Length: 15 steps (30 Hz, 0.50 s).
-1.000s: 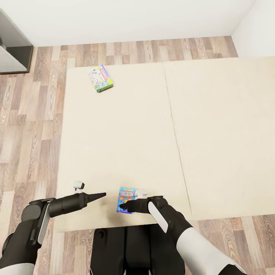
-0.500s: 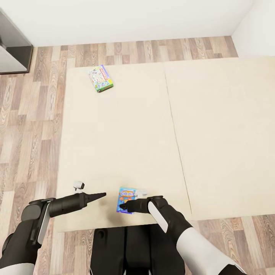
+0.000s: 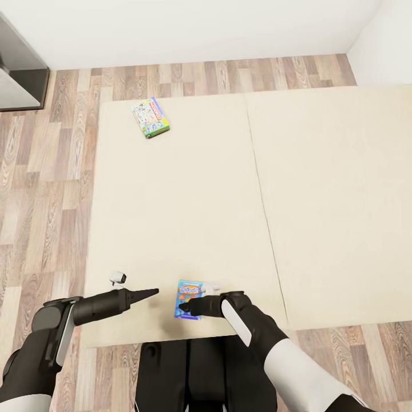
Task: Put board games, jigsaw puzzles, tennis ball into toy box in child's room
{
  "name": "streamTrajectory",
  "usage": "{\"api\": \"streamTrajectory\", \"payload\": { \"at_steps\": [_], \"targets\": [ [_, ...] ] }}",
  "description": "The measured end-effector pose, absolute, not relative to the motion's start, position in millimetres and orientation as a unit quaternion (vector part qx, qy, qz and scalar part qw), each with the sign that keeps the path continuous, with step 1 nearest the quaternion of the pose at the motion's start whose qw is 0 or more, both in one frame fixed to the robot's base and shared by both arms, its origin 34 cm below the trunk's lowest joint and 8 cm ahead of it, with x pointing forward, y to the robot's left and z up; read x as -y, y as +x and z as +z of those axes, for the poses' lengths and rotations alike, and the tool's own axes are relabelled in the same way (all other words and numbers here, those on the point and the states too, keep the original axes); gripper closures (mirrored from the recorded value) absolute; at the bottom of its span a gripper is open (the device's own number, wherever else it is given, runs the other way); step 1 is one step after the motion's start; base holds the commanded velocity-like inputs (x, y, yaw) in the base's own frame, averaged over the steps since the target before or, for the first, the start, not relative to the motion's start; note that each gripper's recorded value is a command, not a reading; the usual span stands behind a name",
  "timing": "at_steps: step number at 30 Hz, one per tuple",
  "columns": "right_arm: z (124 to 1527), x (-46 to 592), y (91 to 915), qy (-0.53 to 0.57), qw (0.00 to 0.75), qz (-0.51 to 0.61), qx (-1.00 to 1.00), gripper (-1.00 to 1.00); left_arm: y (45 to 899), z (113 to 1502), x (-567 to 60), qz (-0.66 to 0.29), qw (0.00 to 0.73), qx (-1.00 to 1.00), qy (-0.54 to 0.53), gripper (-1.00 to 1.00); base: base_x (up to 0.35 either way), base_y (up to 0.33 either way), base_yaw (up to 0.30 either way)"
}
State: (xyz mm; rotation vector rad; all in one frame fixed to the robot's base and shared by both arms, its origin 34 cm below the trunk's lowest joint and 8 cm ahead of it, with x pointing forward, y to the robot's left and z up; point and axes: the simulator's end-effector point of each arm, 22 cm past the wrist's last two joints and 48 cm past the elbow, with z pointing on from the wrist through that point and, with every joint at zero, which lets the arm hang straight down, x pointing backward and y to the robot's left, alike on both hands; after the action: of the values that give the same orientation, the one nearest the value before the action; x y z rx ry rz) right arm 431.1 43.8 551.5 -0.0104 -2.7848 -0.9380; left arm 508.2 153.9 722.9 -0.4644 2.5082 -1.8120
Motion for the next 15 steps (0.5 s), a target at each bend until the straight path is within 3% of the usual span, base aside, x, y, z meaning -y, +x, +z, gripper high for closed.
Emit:
{"api": "streamTrajectory", "payload": {
  "at_steps": [15],
  "targets": [
    [551.9, -44.9, 436.7, -0.004, 0.092, -0.320, 0.943, -1.00, 508.1, 722.8, -153.6, -0.579, 0.006, -0.802, -0.149, -1.00, 0.000, 0.000, 0.000]
  ]
}}
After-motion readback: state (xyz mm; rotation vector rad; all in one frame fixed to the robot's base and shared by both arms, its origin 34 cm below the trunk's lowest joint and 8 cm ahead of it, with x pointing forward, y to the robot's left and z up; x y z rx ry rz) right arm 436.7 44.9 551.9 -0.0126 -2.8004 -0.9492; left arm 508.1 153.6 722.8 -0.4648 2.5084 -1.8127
